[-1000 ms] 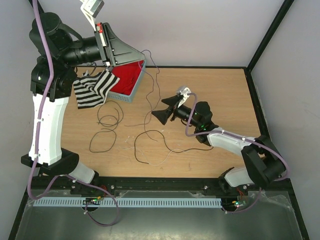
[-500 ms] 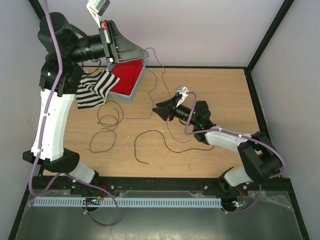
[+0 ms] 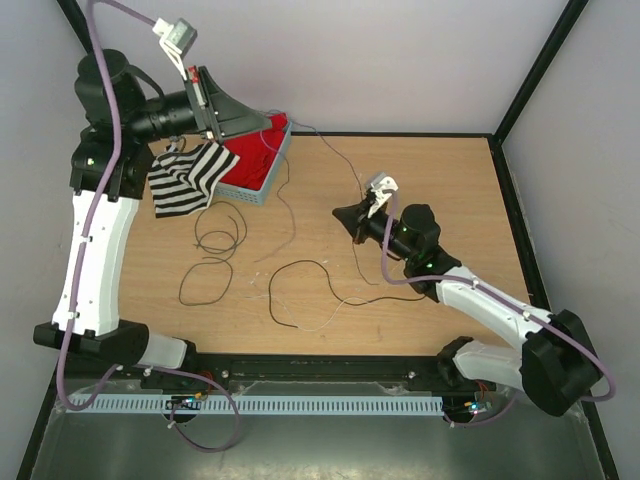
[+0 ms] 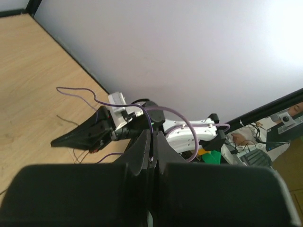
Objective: Zip-tie the wires
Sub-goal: Straighten the cable at the center of the board.
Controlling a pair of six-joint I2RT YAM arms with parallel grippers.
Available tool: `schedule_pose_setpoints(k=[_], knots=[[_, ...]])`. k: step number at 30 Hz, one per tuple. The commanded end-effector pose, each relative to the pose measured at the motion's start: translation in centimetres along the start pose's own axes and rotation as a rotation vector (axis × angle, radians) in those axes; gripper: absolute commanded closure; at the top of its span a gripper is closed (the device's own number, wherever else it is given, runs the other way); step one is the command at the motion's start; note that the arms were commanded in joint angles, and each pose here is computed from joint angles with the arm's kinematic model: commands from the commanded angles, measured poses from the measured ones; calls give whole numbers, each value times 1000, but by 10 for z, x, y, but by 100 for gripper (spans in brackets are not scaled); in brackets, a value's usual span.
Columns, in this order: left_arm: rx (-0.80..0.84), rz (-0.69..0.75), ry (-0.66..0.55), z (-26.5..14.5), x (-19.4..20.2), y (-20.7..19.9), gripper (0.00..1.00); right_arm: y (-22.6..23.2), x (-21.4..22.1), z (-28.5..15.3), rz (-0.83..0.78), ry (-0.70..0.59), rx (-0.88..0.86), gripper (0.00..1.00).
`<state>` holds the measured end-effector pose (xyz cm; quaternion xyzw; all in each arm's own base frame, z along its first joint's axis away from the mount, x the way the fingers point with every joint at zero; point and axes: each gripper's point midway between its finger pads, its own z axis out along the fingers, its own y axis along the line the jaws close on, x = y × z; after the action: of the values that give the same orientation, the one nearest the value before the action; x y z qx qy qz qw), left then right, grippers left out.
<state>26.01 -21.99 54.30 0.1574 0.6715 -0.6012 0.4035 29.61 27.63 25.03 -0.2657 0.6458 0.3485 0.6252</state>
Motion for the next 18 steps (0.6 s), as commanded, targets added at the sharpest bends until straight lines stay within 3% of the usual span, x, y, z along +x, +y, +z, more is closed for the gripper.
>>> schedule_pose_setpoints(k=[1,8,18], knots=[[-40,52,25,-6,19,18,100,-40,29,-22,-58,194,194,100],[-261,69,82,-21,55,68,100,-88,22,-59,-113,304,416,100],[-612,141,124,-70,94,122,100,-88,12,-72,-188,452,412,100]])
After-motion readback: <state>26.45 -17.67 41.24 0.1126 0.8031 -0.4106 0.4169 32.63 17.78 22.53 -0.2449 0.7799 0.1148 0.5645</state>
